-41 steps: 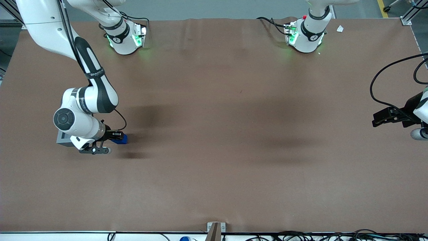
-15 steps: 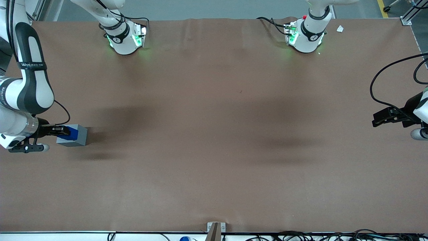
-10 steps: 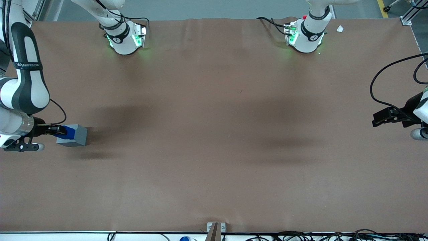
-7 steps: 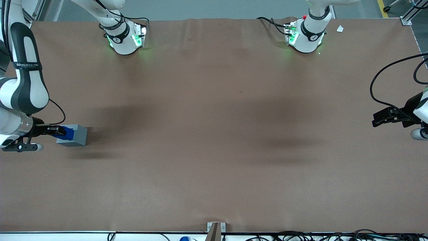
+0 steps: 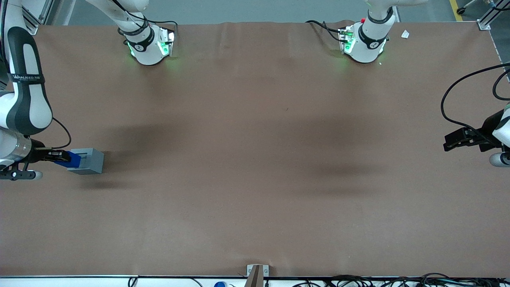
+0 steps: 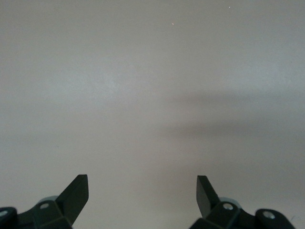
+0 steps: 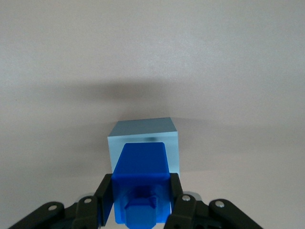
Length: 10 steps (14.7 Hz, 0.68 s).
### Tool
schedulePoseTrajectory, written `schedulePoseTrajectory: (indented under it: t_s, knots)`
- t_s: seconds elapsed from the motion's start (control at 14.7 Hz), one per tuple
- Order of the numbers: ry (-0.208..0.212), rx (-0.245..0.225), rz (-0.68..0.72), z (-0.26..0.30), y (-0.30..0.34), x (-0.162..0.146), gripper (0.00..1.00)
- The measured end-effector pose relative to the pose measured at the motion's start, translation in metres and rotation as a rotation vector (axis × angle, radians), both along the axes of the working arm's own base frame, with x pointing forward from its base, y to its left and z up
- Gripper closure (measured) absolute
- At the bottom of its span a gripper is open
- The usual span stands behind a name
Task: Insert blue part into gray base with right arm
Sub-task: 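Lower the blue block into the gray base's square hole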
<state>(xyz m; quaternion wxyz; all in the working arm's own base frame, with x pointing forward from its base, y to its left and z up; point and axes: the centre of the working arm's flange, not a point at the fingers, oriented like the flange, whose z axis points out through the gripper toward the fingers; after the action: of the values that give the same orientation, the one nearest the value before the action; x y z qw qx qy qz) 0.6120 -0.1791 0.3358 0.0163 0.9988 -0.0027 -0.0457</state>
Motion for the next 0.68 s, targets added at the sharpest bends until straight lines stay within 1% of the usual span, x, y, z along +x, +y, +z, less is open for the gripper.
schedulePoseTrajectory:
  t_s: [0.48,0.68]
  knots:
    - [0.029,0.008,0.005,-0.019,-0.001,-0.001,0.49]
    - [0.033,0.01,0.012,-0.021,-0.001,-0.001,0.49]
